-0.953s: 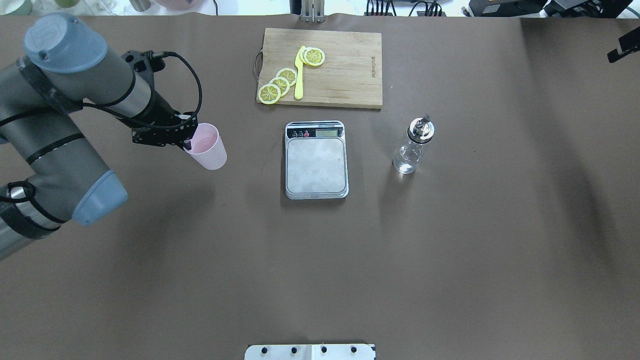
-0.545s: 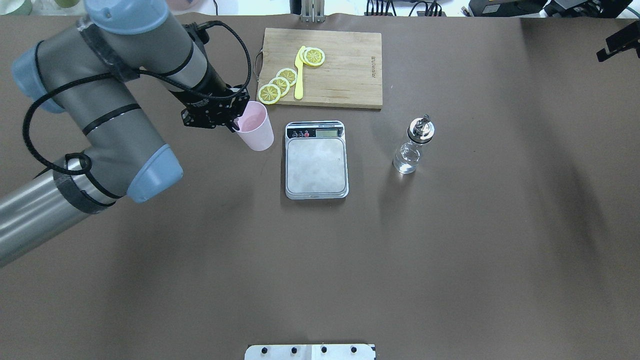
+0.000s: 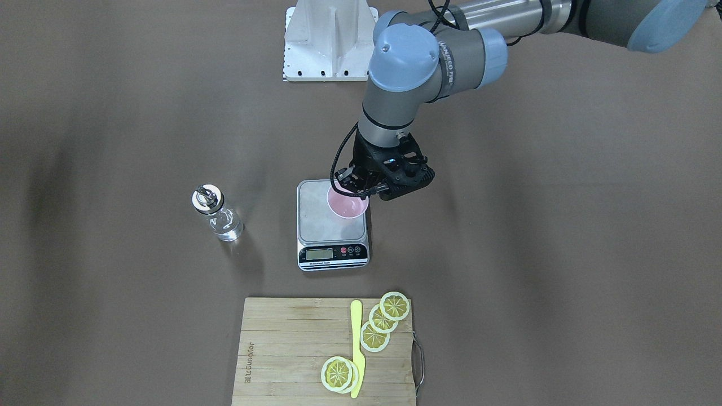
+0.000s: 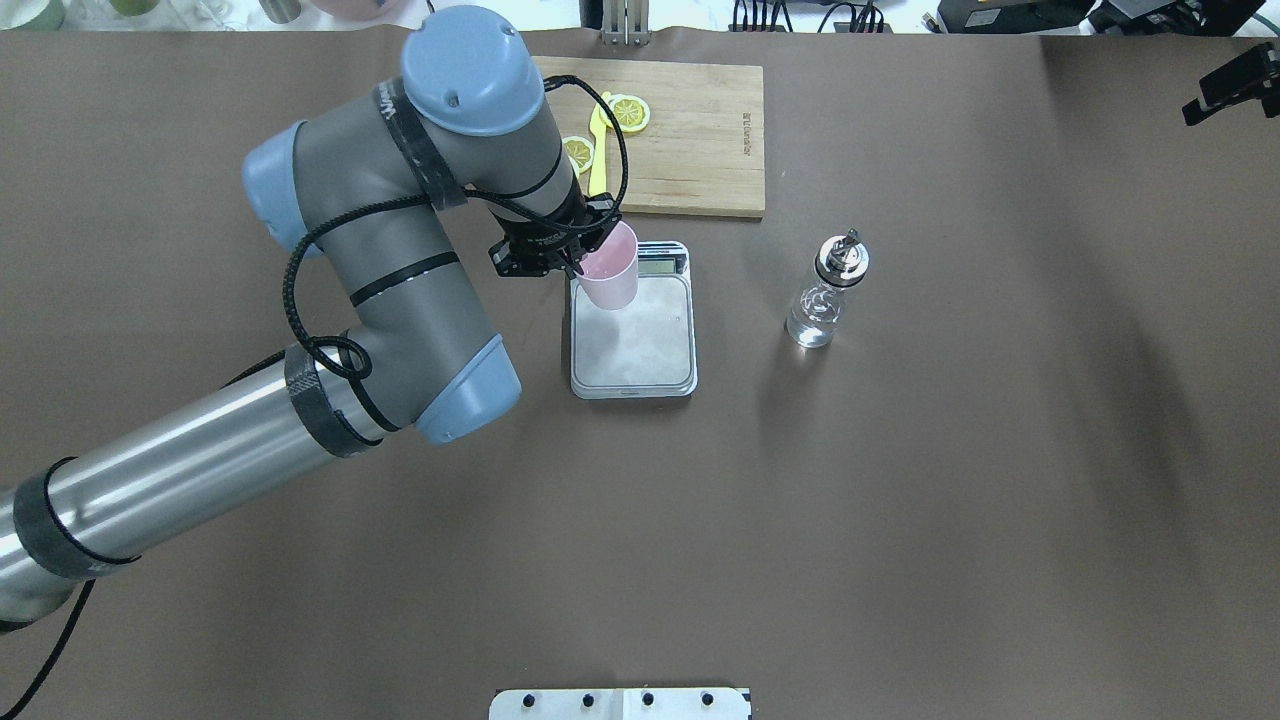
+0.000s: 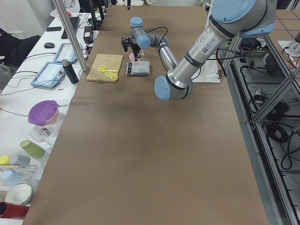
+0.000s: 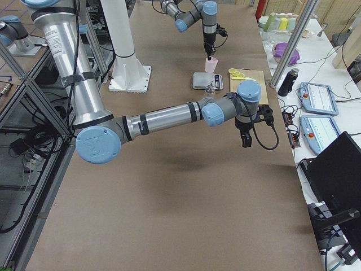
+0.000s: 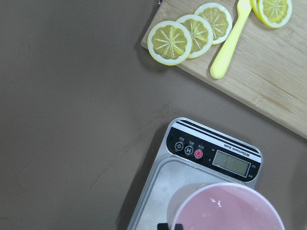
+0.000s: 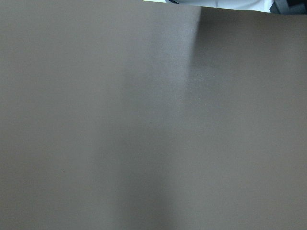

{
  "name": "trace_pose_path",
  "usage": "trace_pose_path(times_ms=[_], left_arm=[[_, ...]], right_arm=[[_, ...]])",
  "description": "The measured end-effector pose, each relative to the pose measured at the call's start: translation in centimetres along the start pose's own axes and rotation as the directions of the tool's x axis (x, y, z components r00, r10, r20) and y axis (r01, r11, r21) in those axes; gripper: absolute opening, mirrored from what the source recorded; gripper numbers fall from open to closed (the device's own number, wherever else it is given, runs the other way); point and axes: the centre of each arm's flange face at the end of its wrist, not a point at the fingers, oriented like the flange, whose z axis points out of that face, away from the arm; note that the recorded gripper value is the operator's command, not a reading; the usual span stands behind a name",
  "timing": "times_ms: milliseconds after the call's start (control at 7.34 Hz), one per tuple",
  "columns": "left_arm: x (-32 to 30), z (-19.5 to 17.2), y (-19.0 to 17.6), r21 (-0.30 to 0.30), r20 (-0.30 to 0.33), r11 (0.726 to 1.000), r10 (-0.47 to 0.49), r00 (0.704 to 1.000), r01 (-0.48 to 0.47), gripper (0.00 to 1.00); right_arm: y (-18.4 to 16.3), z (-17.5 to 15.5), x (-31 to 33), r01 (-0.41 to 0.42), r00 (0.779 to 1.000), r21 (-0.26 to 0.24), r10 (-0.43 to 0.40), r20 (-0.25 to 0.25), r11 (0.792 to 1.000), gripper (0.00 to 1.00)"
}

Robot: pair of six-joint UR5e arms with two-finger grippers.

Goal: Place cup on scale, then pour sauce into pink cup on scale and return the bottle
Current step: 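Carry the pink cup with the left gripper onto the scale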

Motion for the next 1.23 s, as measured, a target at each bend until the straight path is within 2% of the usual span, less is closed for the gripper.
trace_pose_path(times_ms=[272, 1089, 1225], left_arm=[[0.2, 1.2, 0.9, 0.01, 0.015, 1.0, 0.002, 1.0, -0.003, 0.0], [0.4, 2.6, 3.2, -0.01, 0.028, 1.0, 0.024, 0.999, -0.024, 0.0], [0.4, 2.8, 3.4, -0.006, 0.03, 1.0, 0.026, 0.999, -0.026, 0.26]], right_arm=[[0.0, 0.1, -0.3, -0.005, 1.0, -0.001, 0.005, 0.002, 1.0, 1.0], [0.0, 0.6, -1.1, -0.005, 1.0, -0.008, 0.005, 0.006, 1.0, 1.0], [0.0, 0.6, -1.2, -0.004, 1.0, -0.008, 0.004, 0.006, 1.0, 1.0]])
